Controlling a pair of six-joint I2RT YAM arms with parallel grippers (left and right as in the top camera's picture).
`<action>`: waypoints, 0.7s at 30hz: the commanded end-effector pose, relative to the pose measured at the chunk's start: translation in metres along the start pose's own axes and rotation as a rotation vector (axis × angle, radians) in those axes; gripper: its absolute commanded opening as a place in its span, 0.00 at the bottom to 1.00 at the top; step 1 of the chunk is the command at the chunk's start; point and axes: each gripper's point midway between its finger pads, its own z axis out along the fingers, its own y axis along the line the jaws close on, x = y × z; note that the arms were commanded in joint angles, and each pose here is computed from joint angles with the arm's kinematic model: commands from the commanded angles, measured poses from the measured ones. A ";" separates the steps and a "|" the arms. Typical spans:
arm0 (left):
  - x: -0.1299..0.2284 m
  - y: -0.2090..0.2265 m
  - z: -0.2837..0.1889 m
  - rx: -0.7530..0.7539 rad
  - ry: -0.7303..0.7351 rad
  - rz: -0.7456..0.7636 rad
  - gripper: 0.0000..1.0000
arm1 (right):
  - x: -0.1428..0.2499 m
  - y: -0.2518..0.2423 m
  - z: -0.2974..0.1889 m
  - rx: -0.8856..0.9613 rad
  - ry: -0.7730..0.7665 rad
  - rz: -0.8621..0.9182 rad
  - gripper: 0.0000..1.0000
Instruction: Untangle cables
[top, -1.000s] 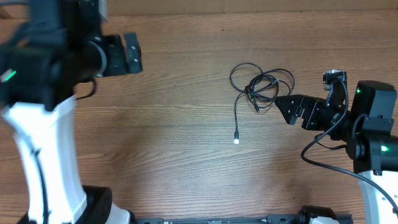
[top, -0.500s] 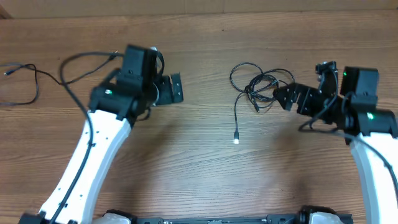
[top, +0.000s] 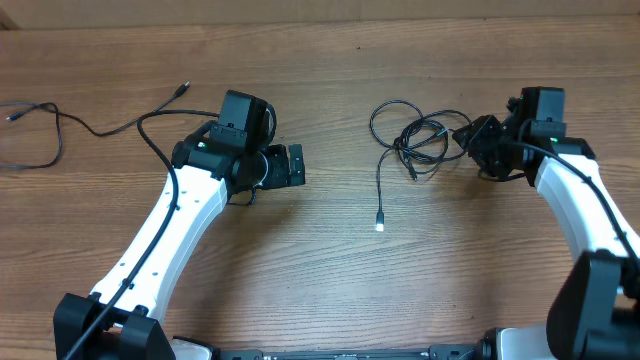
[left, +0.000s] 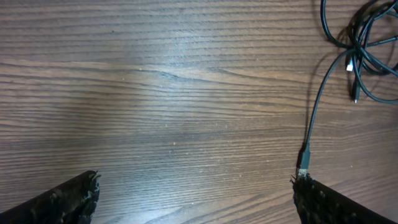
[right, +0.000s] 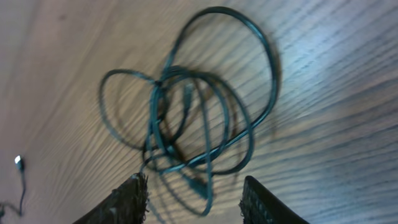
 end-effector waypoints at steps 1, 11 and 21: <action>0.002 -0.003 0.002 0.022 0.015 -0.017 0.99 | -0.003 -0.021 0.018 0.084 -0.012 0.096 0.46; 0.002 -0.003 0.002 0.023 0.013 -0.016 0.99 | -0.006 -0.045 0.054 0.150 -0.007 0.110 0.38; 0.002 -0.004 0.002 0.028 0.017 -0.017 0.99 | 0.010 -0.012 0.063 -0.048 0.117 0.062 0.04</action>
